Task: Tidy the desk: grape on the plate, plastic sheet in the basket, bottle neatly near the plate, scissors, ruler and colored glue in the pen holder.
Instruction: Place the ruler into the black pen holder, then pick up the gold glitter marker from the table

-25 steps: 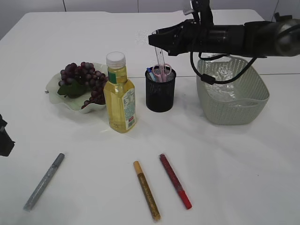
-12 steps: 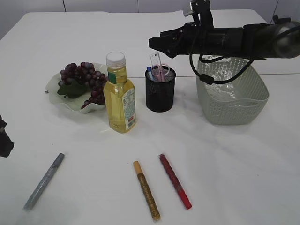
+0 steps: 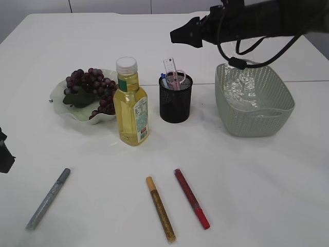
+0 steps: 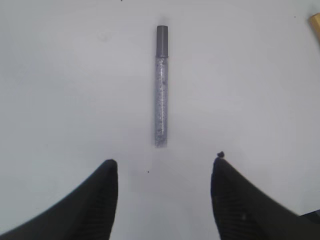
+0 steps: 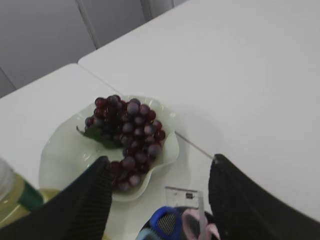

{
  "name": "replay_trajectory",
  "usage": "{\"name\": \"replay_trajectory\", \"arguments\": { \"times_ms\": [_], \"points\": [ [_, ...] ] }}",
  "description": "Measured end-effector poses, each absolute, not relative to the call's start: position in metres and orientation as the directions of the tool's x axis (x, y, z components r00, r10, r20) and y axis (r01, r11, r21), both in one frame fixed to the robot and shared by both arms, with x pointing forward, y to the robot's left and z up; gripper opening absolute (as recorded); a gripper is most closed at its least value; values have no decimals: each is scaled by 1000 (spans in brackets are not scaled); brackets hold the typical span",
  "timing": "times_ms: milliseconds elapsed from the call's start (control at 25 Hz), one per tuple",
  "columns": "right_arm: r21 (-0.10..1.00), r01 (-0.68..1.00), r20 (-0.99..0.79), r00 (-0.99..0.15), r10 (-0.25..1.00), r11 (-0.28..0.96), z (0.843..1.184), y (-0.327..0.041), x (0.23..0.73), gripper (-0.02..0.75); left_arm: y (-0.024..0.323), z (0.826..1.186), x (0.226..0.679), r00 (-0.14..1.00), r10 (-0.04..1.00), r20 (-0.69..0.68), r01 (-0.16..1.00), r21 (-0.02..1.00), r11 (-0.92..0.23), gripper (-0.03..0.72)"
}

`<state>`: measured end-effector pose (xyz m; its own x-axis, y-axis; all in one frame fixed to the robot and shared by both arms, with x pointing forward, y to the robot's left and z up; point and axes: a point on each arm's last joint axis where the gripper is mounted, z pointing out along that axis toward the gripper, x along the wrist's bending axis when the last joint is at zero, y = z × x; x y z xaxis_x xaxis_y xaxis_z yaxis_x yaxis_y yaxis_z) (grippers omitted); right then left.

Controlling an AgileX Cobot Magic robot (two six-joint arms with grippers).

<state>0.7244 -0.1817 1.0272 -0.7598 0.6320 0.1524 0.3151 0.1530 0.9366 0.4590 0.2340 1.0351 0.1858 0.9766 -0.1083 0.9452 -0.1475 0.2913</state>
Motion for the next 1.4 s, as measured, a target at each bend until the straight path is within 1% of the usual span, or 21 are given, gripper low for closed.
{"name": "replay_trajectory", "arguments": {
  "times_ms": [160, 240, 320, 440, 560, 760, 920, 1000, 1160, 1240, 1400],
  "points": [
    [834, 469, 165, -715, 679, 291, 1066, -187, 694, 452, 235, 1035, 459, 192, 977, -90, 943, 291, -159, 433],
    [742, 572, 193, -681, 706, 349, 1076, -187, 675, 452, 236, 1035, 459, 194, 977, -86, 943, 292, -161, 433],
    [633, 664, 198, -636, 746, 398, 1081, -186, 659, 452, 236, 1035, 459, 194, 977, -86, 943, 292, -161, 433],
    [509, 756, 198, -568, 799, 411, 1085, -178, 639, 452, 236, 1035, 459, 194, 977, -86, 943, 291, -161, 433],
    [435, 795, 209, -545, 812, 422, 1078, -162, 619, 452, 236, 1035, 459, 194, 977, -84, 943, 291, -162, 433],
    [331, 812, 229, -564, 793, 481, 1060, -126, 583, 449, 236, 1035, 458, 194, 977, -84, 946, 279, -164, 433],
    [253, 824, 213, -559, 801, 508, 1044, -94, 557, 417, 236, 1034, 457, 194, 978, -83, 950, 264, -166, 433],
    [235, 834, 194, -544, 816, 500, 1040, -80, 546, 400, 236, 1034, 457, 194, 978, -83, 951, 262, -166, 433],
    [210, 880, 179, -462, 868, 425, 1033, -57, 533, 386, 235, 1034, 456, 189, 977, -98, 953, 260, -158, 433],
    [169, 901, 177, -427, 887, 400, 1020, -50, 533, 384, 234, 1034, 456, 185, 977, -108, 954, 259, -152, 433],
    [98, 909, 153, -417, 896, 406, 989, -38, 534, 384, 234, 1034, 456, 183, 977, -114, 954, 259, -149, 433]
  ]
}}
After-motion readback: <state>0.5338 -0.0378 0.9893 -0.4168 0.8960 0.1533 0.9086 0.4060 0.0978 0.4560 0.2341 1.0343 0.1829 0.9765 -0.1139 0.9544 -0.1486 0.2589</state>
